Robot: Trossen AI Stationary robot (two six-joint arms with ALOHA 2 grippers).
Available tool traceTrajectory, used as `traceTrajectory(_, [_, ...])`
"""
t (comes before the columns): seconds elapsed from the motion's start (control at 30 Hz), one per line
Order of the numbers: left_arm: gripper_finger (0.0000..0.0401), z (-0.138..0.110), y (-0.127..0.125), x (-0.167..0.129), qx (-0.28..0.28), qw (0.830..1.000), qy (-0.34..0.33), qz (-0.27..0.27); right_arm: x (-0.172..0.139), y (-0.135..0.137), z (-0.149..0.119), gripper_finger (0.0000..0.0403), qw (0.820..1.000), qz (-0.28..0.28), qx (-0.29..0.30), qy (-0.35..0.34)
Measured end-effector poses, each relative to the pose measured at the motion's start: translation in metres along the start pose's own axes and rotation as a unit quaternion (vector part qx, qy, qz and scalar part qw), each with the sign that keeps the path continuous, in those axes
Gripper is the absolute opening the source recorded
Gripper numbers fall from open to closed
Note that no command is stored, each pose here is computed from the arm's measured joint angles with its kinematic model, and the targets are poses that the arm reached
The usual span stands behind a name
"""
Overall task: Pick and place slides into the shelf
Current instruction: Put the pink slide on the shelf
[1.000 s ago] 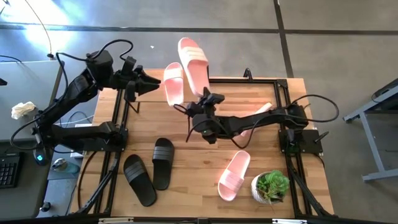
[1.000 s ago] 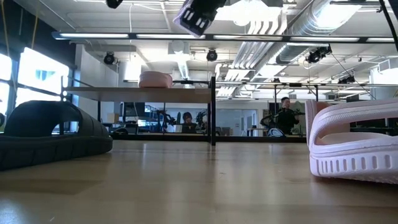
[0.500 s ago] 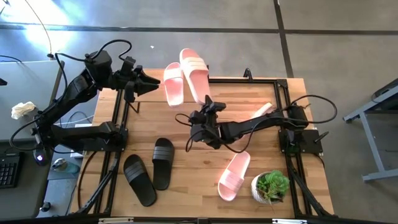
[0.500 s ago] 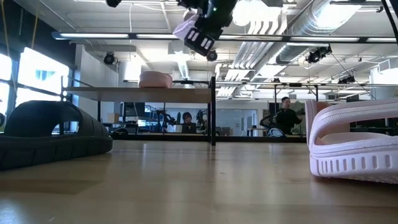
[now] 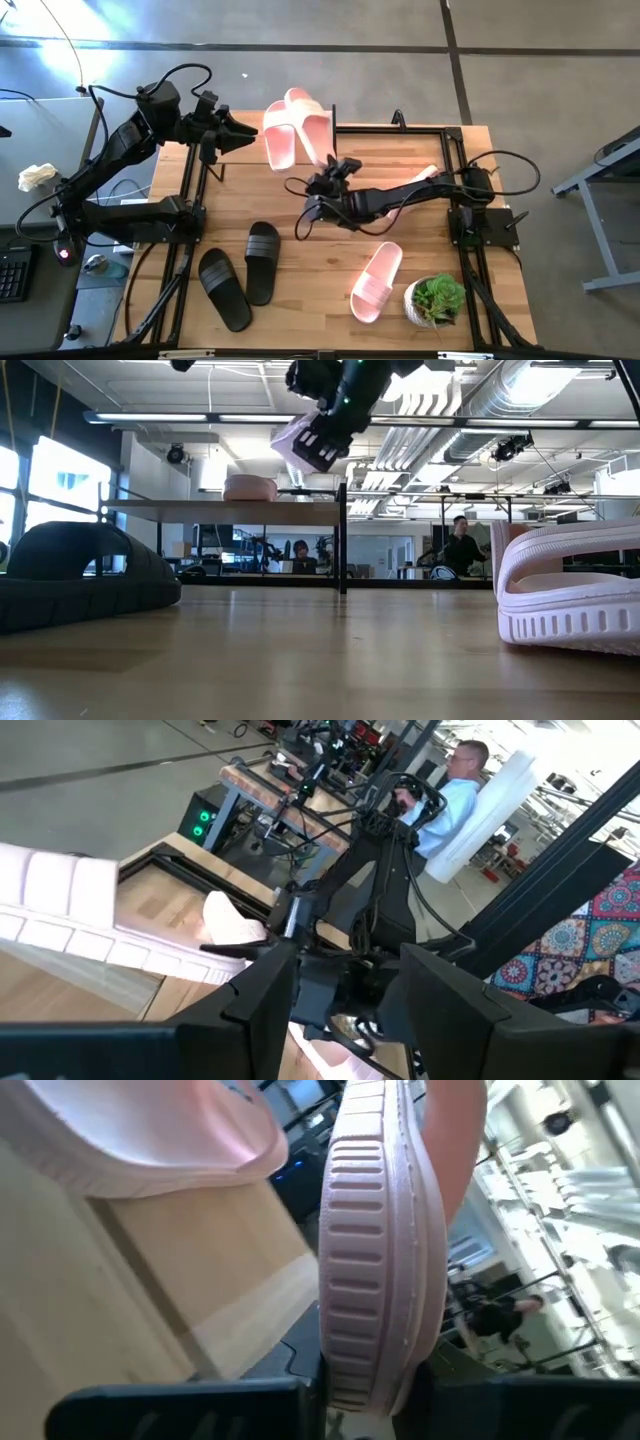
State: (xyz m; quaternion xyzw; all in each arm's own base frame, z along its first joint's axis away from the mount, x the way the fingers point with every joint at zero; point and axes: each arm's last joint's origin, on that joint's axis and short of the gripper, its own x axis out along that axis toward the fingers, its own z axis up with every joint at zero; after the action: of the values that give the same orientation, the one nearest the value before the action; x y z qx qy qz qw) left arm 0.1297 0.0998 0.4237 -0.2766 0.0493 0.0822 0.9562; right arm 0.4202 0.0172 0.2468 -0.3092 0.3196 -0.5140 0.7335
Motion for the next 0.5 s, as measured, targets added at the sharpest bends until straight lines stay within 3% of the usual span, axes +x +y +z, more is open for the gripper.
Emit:
traceTrajectory(0.23, [0.0168, 0.0, 0.0, 0.0, 0.0, 1.0, 0.0, 0.0, 0.009, 0.003, -0.011, 0.0043, 0.996, 0.073, 0.041, 0.024])
traceTrajectory(0.5, [0.0168, 0.0, 0.0, 0.0, 0.0, 1.0, -0.001, 0.002, 0.016, 0.003, -0.014, 0.0047, 0.994, 0.091, 0.054, 0.036])
